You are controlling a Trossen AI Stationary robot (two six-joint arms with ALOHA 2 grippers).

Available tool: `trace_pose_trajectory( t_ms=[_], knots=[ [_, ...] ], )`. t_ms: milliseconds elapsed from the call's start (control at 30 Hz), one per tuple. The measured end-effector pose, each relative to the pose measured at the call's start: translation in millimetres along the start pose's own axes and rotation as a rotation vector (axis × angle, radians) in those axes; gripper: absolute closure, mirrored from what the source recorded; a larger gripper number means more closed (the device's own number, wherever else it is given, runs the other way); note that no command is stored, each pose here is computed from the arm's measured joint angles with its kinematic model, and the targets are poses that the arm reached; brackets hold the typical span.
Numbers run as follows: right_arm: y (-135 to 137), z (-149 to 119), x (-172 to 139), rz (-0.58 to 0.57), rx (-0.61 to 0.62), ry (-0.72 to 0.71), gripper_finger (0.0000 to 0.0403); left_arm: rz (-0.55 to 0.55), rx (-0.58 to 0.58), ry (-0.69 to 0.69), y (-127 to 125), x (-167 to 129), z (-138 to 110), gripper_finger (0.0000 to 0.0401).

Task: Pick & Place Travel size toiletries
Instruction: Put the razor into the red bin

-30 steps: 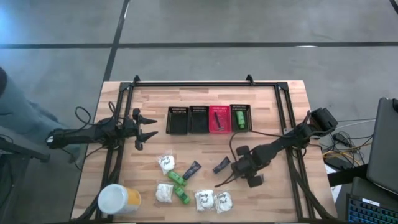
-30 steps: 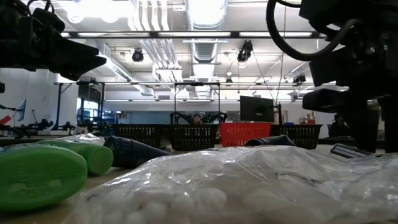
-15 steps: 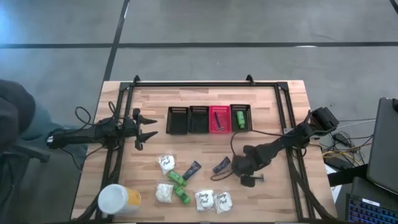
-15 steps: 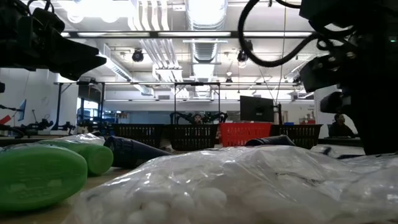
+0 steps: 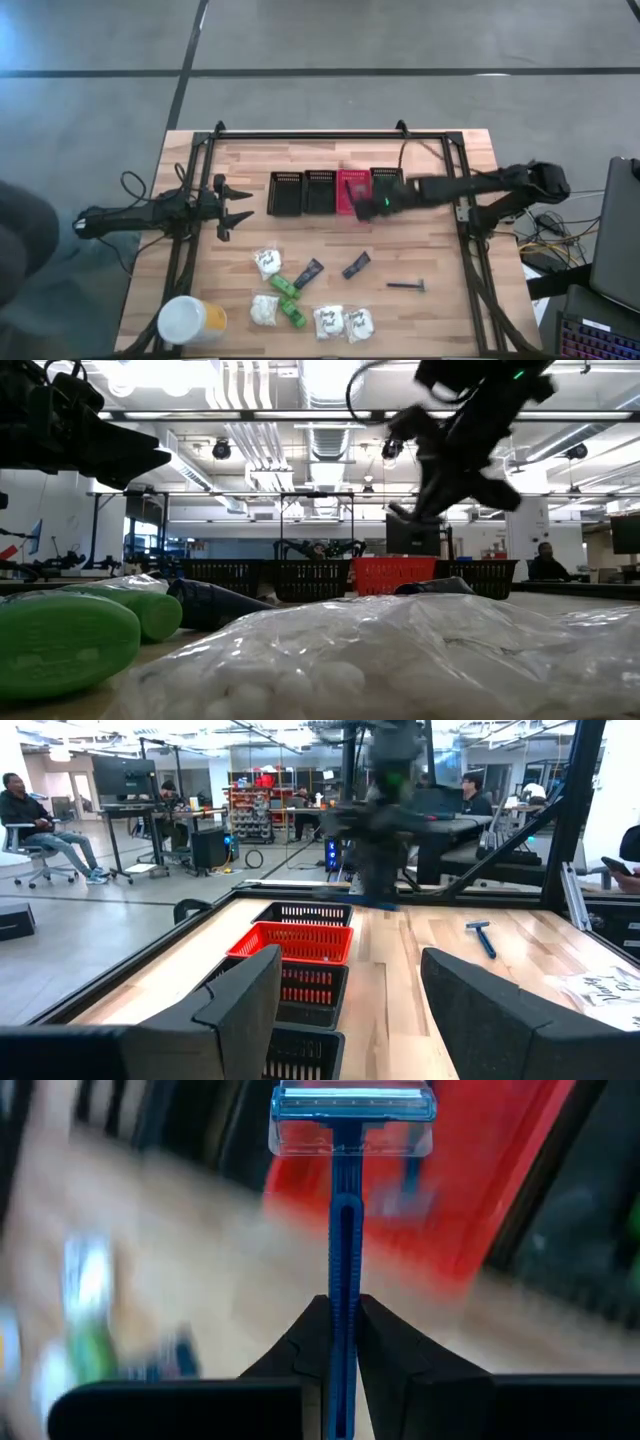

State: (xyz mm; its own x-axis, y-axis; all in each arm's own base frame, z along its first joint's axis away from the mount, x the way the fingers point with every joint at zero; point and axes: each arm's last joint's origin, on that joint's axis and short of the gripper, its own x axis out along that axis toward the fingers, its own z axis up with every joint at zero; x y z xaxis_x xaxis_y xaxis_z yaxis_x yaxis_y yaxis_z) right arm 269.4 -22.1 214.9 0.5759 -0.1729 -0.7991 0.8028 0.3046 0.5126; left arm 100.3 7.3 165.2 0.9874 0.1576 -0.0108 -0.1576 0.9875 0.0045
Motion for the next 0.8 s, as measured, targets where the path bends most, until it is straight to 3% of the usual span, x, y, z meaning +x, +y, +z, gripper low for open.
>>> trace_pose_trajectory(
  t_ms=[100,200,467,800],
  knots=[
    [-7.9,36.3,10.9,0.038,0.094,-0.065,0.0373,0.000,0.000,0.000,0.0,0.0,0.0,0.0153],
    [-17.4,53.2,28.8,0.046,0.136,-0.019,0.0371,0.000,0.000,0.000,0.0,0.0,0.0,0.0153],
    [-30.5,44.4,70.8,-0.056,0.147,0.097,0.0366,0.000,0.000,0.000,0.0,0.0,0.0,0.0153],
    [-27.3,50.2,58.4,-0.060,0.129,-0.006,0.0280,0.000,0.000,0.000,0.0,0.0,-0.1,0.0153]
  ],
)
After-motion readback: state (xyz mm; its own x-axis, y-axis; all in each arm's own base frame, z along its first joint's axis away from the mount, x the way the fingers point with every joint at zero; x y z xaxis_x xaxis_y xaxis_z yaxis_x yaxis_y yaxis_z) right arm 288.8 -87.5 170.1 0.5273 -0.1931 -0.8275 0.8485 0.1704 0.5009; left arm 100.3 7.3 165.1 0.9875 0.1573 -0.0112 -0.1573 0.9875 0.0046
